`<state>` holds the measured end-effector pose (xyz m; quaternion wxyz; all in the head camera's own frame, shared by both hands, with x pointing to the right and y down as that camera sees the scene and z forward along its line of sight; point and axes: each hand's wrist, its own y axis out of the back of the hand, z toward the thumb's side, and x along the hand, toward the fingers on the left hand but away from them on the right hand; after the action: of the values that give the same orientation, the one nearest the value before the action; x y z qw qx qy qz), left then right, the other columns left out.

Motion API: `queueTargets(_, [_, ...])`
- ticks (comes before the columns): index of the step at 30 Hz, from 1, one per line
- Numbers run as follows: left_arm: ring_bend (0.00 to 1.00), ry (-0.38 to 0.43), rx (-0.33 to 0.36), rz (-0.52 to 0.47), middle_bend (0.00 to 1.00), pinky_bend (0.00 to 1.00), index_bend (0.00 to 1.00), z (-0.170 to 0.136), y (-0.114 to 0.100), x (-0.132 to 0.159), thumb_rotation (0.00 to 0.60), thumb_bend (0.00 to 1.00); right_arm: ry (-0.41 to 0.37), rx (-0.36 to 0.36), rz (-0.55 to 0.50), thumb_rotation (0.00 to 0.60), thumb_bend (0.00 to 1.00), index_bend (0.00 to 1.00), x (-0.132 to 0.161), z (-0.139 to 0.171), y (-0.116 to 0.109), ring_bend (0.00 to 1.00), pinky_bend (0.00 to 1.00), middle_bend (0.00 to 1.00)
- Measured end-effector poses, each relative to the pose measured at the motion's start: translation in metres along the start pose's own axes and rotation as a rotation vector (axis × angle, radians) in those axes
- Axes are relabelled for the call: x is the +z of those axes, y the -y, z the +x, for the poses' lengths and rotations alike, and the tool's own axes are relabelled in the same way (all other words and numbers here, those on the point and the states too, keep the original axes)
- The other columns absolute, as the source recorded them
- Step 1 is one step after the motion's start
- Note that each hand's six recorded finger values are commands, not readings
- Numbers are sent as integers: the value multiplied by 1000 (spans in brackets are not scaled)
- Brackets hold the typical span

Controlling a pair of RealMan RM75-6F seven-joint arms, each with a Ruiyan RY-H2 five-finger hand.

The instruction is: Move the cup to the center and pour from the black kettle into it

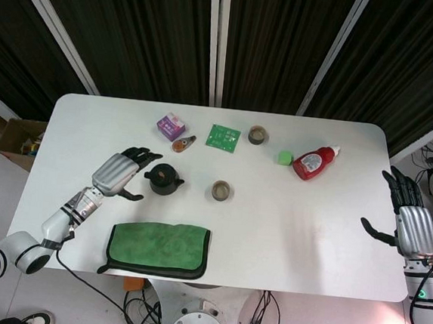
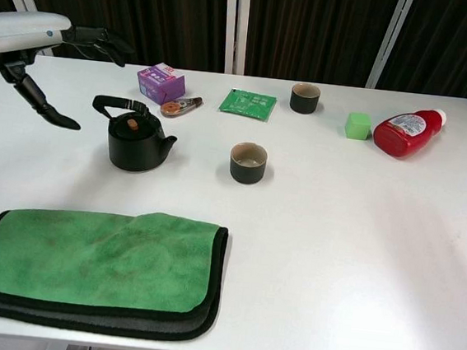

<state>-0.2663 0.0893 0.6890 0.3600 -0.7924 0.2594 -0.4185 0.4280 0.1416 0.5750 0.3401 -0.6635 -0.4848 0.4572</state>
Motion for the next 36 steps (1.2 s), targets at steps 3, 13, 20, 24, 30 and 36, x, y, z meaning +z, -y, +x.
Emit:
queueTargets(3, [176, 2, -15, -6, 230, 184, 159, 5, 2, 3, 600, 24, 1, -1, 16, 600, 176, 0, -1, 0, 1, 0, 0, 0])
queueTargets(13, [192, -8, -100, -24, 254, 184, 208, 19, 13, 8, 600, 23, 8, -7, 14, 600, 176, 0, -6, 0, 2, 0, 0, 0])
queueTargets(20, [228, -29, -119, -3, 306, 184, 284, 26, 13, 8, 600, 23, 4, -15, 15, 600, 176, 0, -6, -1, 0, 0, 0, 0])
queueTargets(24, [251, -31, -127, 4, 329, 184, 303, 28, 16, 10, 598, 23, 6, -14, 13, 600, 176, 0, -7, -2, 0, 0, 0, 0])
queueTargets(30, [276, -38, -139, 13, 347, 184, 328, 32, 20, 10, 598, 23, 11, -7, 15, 600, 176, 0, -9, -1, 4, 0, 0, 0])
queueTargets(36, [320, -43, -150, 19, 404, 184, 359, 34, 23, 10, 598, 24, 17, -13, 25, 600, 176, 0, -12, -1, 4, 0, 0, 0])
